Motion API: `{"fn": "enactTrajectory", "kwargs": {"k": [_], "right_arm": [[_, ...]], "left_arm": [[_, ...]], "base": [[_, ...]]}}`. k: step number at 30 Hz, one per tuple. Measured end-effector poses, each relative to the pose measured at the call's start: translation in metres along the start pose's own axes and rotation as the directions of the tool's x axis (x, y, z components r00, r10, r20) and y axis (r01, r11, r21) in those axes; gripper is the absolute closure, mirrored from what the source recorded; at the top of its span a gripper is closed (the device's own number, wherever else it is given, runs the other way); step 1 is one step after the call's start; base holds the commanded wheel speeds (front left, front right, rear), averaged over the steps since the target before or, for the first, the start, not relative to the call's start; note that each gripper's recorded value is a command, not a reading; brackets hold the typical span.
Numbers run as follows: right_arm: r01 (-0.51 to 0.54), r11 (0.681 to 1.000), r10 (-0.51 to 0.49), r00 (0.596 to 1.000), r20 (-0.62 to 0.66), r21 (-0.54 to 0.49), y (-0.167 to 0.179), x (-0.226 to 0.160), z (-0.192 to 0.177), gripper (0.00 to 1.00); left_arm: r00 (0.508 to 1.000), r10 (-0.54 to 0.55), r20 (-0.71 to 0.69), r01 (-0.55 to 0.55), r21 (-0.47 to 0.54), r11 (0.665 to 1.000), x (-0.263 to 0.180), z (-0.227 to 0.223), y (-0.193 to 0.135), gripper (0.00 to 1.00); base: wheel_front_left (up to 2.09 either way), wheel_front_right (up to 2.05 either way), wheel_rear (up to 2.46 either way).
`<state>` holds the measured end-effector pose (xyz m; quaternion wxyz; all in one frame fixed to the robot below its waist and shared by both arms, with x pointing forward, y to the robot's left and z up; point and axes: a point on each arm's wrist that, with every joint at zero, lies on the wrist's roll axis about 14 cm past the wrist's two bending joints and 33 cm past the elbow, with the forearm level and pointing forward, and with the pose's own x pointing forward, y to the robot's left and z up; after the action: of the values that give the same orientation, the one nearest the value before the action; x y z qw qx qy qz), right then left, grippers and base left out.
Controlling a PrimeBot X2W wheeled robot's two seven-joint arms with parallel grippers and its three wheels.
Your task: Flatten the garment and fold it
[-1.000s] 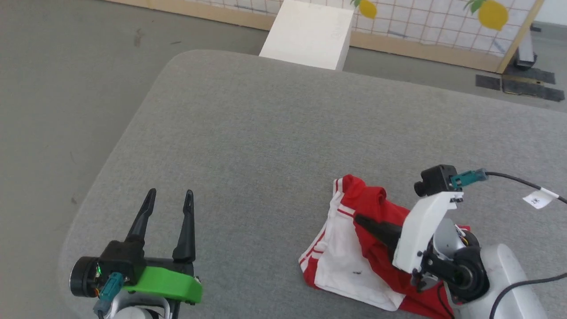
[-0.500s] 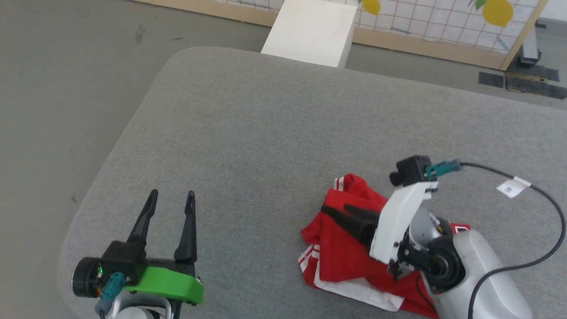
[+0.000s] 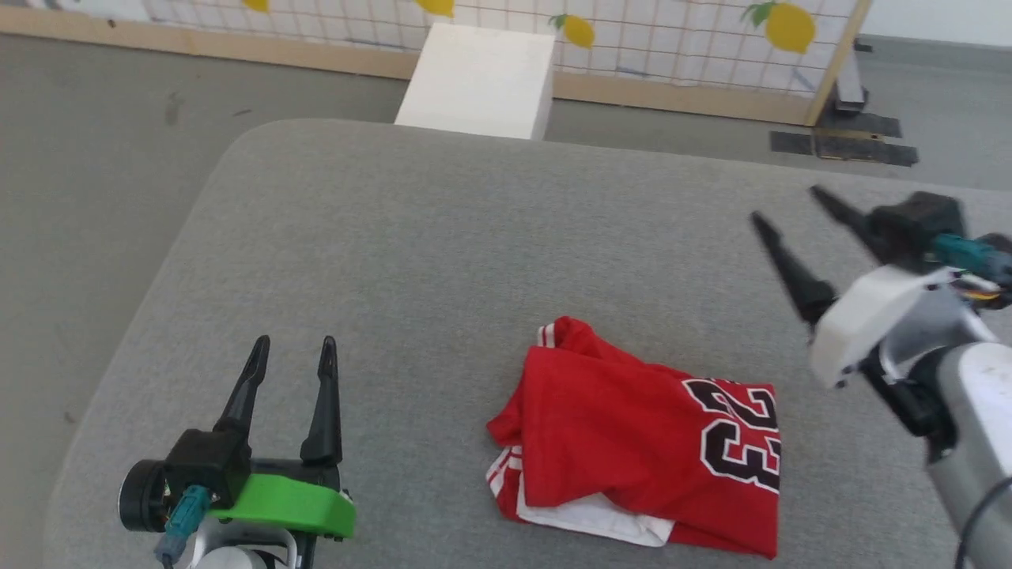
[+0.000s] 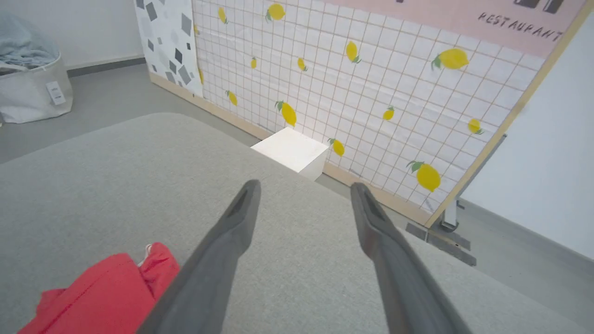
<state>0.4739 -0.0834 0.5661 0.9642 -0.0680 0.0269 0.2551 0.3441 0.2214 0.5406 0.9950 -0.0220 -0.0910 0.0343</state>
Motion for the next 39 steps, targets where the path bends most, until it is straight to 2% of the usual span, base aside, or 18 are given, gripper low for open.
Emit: {"fn": "enactTrajectory", "kwargs": {"k": [3, 8, 12, 18, 25, 39], "right_arm": [[0.081, 0.995, -0.075, 0.993, 0.087, -0.064, -0.029, -0.016, 0.014, 0.00], [0.216, 0.973, -0.201, 0.966, 0.164, -0.079, -0.064, -0.058, 0.011, 0.00], [0.323, 0.946, -0.310, 0.927, 0.211, -0.029, -0.079, -0.092, 0.005, 0.00], [0.407, 0.909, -0.416, 0.878, 0.238, 0.086, -0.071, -0.127, -0.009, 0.00], [0.425, 0.893, -0.443, 0.887, 0.131, 0.148, -0.043, -0.144, -0.050, 0.00], [0.419, 0.895, -0.438, 0.890, 0.122, 0.155, -0.033, -0.140, -0.055, 0.00]], "left_arm": [[1.000, -0.023, 0.008, 0.023, -0.014, 1.000, 0.005, 0.001, -0.008, 0.00], [0.998, -0.061, 0.017, 0.061, -0.026, 0.998, 0.011, 0.002, -0.020, 0.00], [0.996, -0.089, 0.022, 0.090, -0.037, 0.995, 0.014, 0.003, -0.030, 0.00], [0.993, -0.113, 0.021, 0.114, -0.051, 0.992, 0.015, 0.001, -0.039, 0.00], [0.991, -0.130, -0.028, 0.128, -0.069, 0.989, 0.011, -0.014, -0.045, 0.00], [0.987, -0.149, -0.052, 0.148, -0.033, 0.988, 0.009, -0.021, -0.049, 0.00]], "base": [[0.00, 0.00, 0.00], [0.00, 0.00, 0.00], [0.00, 0.00, 0.00], [0.00, 0.00, 0.00], [0.00, 0.00, 0.00], [0.00, 0.00, 0.00]]}}
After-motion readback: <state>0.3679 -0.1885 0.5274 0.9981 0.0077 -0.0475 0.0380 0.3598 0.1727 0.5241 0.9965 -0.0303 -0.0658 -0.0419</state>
